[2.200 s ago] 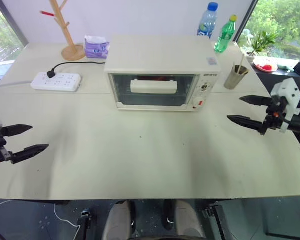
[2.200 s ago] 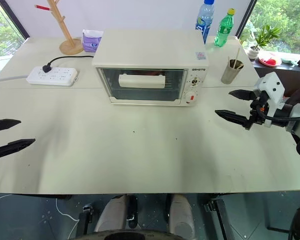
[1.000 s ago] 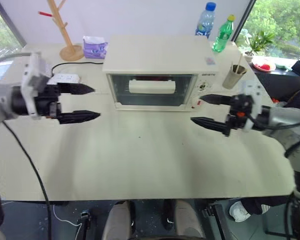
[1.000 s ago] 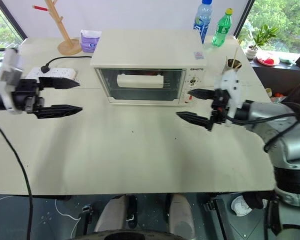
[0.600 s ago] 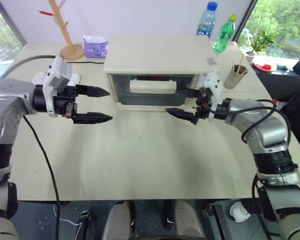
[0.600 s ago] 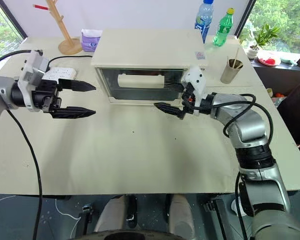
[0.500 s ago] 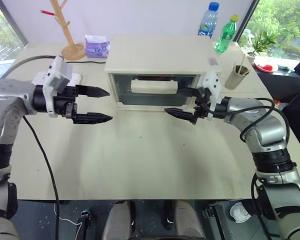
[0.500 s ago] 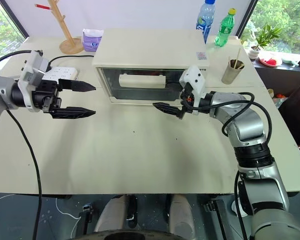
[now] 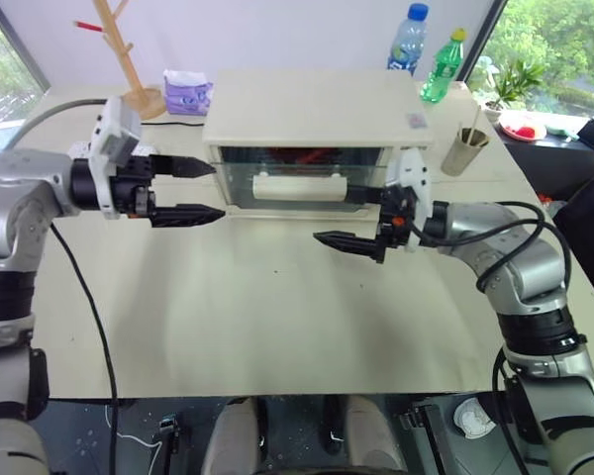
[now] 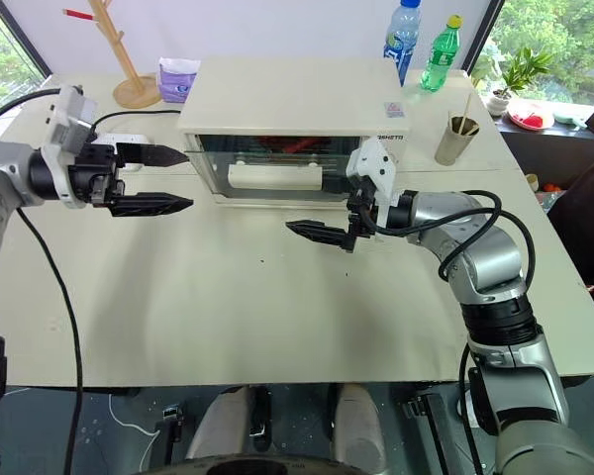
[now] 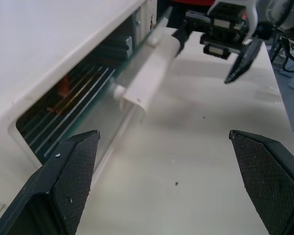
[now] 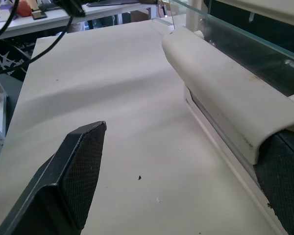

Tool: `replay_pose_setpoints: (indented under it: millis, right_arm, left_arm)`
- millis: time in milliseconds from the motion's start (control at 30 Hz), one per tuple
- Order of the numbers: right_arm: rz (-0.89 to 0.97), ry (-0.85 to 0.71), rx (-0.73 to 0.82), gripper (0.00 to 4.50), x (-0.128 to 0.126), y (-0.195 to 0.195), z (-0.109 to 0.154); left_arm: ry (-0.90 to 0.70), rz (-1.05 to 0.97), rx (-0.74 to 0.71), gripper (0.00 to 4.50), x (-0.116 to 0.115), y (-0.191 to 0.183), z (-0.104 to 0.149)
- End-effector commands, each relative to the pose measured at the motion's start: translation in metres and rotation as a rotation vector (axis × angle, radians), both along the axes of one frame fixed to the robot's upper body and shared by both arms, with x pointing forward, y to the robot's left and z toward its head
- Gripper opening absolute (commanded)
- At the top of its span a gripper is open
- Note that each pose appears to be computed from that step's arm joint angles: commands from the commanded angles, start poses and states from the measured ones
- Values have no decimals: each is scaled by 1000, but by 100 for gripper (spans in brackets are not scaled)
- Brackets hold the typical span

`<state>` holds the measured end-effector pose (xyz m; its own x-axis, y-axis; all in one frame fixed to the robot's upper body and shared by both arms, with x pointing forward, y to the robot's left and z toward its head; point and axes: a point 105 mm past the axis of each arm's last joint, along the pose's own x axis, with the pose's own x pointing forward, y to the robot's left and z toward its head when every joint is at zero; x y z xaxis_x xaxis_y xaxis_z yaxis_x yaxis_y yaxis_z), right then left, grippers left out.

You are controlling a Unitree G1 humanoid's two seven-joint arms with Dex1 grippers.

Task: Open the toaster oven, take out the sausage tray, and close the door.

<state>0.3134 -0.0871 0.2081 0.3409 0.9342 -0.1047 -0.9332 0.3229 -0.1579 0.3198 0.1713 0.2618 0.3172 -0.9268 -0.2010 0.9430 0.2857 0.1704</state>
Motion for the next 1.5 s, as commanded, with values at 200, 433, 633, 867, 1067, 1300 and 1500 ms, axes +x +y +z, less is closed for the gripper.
replay_pose_setpoints:
  millis: [200, 433, 633, 867, 1067, 1300, 1500]
  right_arm:
    - [39, -36, 29, 450, -16, 15, 2]
    - [29, -18, 33, 450, -20, 18, -8]
    - [28, 8, 41, 450, -27, 20, -15]
    - [-25, 7, 28, 450, -23, 16, -18]
    - [-166, 10, -48, 450, -6, -6, -27]
    - [-194, 31, -120, 450, -21, -35, -27]
    - [-101, 102, -194, 450, -67, -65, -14]
  left_arm:
    - [-32, -40, -145, 369, 10, -14, 44]
    - [-45, 3, -82, 10, 31, -14, 32]
    - [-74, 34, 58, 4, 51, -11, 6]
    - [-44, -2, 108, 4, 55, -16, -17]
    - [-25, -21, 104, 4, 53, -20, -23]
    - [-6, -33, 96, 4, 50, -22, -30]
    - [13, -33, 87, 4, 45, -22, -37]
